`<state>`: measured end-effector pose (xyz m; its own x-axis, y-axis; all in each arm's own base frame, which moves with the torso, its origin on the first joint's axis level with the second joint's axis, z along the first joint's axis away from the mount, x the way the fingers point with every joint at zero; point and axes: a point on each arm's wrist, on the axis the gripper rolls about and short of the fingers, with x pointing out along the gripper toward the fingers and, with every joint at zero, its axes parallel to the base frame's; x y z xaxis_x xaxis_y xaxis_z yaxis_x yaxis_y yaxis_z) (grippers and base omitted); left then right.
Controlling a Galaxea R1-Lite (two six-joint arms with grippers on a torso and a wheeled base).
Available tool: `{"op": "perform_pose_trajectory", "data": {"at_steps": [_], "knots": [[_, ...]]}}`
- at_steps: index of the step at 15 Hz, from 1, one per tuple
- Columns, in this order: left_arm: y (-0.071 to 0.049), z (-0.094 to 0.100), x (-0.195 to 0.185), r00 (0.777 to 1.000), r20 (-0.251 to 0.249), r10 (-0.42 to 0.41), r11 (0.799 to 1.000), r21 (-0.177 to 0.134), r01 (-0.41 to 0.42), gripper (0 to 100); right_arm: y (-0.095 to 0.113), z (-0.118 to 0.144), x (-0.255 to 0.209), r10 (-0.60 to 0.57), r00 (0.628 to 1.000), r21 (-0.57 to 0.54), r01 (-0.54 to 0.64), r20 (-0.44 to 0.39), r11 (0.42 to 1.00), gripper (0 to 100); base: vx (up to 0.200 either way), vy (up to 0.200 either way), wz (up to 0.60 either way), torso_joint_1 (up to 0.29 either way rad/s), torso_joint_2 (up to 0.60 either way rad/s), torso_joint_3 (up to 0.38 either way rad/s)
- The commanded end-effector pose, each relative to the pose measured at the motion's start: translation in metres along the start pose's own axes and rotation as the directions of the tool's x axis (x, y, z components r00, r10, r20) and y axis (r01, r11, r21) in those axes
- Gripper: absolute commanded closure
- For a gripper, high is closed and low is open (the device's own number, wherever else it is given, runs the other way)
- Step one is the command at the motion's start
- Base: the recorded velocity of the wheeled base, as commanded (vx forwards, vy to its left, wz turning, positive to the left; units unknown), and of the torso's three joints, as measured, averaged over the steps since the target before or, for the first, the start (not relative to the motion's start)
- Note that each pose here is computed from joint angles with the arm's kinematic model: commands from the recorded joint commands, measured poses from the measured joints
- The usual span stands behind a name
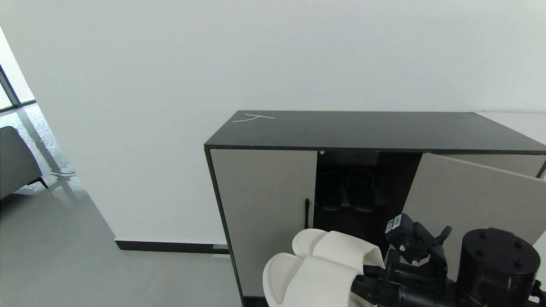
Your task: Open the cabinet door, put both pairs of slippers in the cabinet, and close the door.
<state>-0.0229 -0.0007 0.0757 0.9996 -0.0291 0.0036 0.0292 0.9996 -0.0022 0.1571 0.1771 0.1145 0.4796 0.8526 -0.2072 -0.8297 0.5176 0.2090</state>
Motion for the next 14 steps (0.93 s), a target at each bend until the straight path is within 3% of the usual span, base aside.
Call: {"op": "perform_pose_trajectory", "data": {"at_steps": [1, 9, 14], "knots": [[0.000, 0.000, 0.000, 1.000, -0.001, 0.000, 1.000, 0.001, 0.000, 100, -0.009, -0.001, -0.004, -0.044, 0.999, 0.015, 0.044, 0.006, 0.999, 100, 0.000, 0.000, 0.00, -0.222, 0.50, 0.290], [0.000, 0.000, 0.000, 1.000, -0.002, 0.000, 1.000, 0.001, 0.000, 100, -0.041, -0.030, -0.031, -0.205, 0.976, 0.089, 0.212, -0.074, 0.973, 100, 0.000, 0.000, 0.00, -0.190, 0.48, 0.282], [0.000, 0.000, 0.000, 1.000, -0.001, 0.000, 1.000, 0.001, 0.000, 100, -0.086, -0.048, -0.015, -0.330, 0.939, 0.129, 0.341, -0.099, 0.931, 100, 0.000, 0.000, 0.00, -0.158, 0.46, 0.297]]}}
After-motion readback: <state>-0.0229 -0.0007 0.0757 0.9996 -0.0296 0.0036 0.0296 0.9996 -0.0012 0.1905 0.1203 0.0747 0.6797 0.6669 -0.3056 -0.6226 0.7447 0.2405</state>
